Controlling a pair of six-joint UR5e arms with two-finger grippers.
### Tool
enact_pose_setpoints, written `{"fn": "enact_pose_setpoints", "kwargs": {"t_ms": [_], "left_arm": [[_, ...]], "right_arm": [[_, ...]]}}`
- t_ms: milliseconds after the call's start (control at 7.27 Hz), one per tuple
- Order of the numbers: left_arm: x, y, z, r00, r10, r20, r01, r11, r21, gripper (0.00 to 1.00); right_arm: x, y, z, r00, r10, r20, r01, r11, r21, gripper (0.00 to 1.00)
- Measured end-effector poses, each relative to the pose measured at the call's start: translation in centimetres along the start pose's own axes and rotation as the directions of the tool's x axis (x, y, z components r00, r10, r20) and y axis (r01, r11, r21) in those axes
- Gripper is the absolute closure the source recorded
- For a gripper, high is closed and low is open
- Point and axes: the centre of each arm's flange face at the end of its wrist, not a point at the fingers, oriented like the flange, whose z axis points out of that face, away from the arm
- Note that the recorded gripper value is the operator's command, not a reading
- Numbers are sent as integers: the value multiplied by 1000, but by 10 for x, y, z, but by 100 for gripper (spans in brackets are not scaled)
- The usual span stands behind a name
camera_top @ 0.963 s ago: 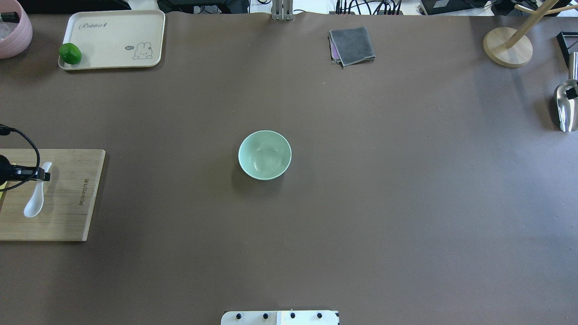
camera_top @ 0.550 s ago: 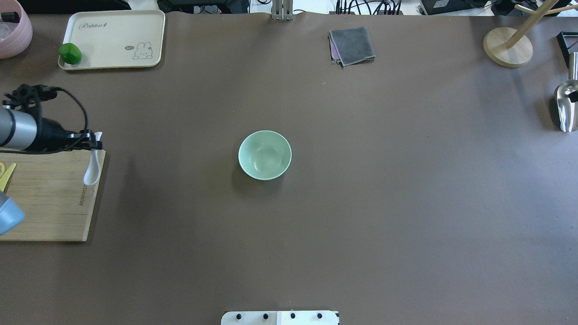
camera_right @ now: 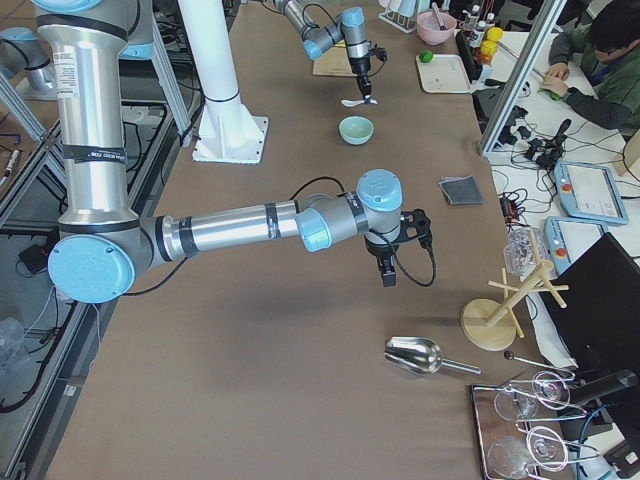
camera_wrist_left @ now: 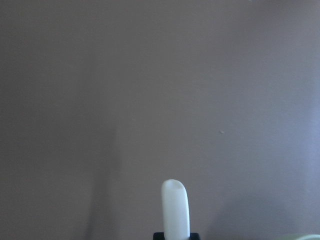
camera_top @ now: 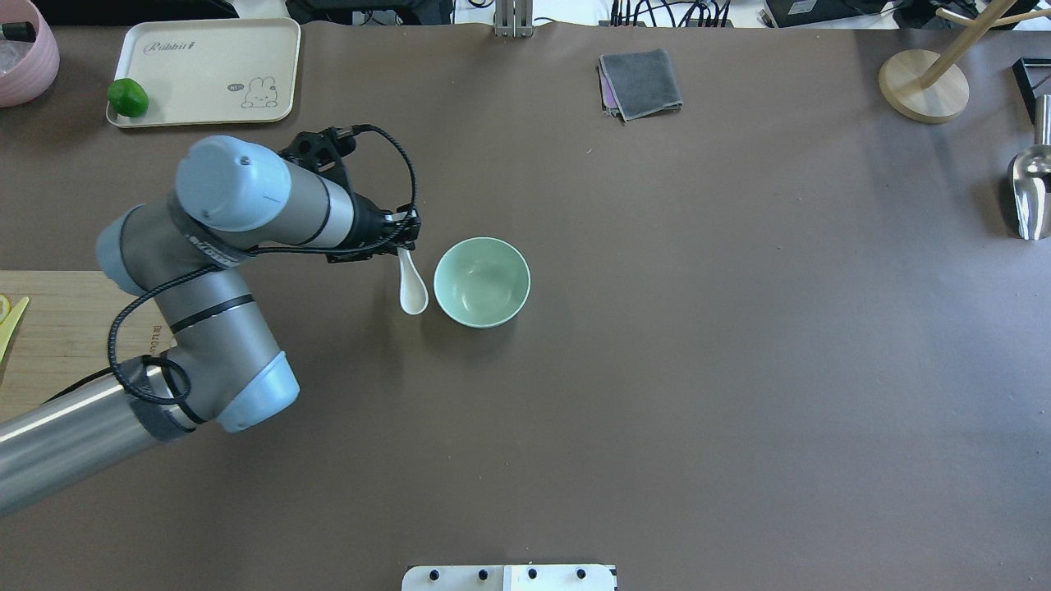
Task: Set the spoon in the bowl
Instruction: 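Carry the white spoon with the left gripper over the green bowl and lower it in, then open the left gripper and withdraw it from the bowl to rest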
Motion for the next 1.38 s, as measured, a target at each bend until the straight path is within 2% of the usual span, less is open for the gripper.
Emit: {"fn": "enact_pose_setpoints", "kwargs": {"t_ms": [138, 275, 550, 963, 1101, 1239, 1376], "left_arm": [[28, 12, 12, 1000, -26, 4, 26, 999, 18, 98], [46, 19, 23, 999, -38, 7, 38, 999, 32, 2], [55, 21, 32, 999, -39, 13, 38, 998, 42, 2], [47, 15, 21, 1000, -19, 10, 18, 999, 51, 2], [22, 4, 9, 999, 26, 29, -28, 998, 48, 2], [-8, -18, -12, 994, 81, 78, -83, 996, 23, 2], [-43, -47, -45, 978, 141, 155, -141, 990, -16, 2]], "right_arm": [[0, 1, 0, 1000, 2, 0, -2, 1000, 0, 0], [1, 2, -1, 1000, 3, -1, -3, 1000, 0, 0], [1, 3, -1, 1000, 3, 0, -3, 1000, 1, 0], [7, 6, -4, 1000, 13, -7, -13, 1000, 5, 0], [15, 10, -9, 1000, 27, -14, -27, 1000, 12, 0], [28, 16, -15, 998, 52, -21, -51, 998, 20, 0], [42, 25, -20, 996, 84, -26, -84, 996, 21, 0]]}}
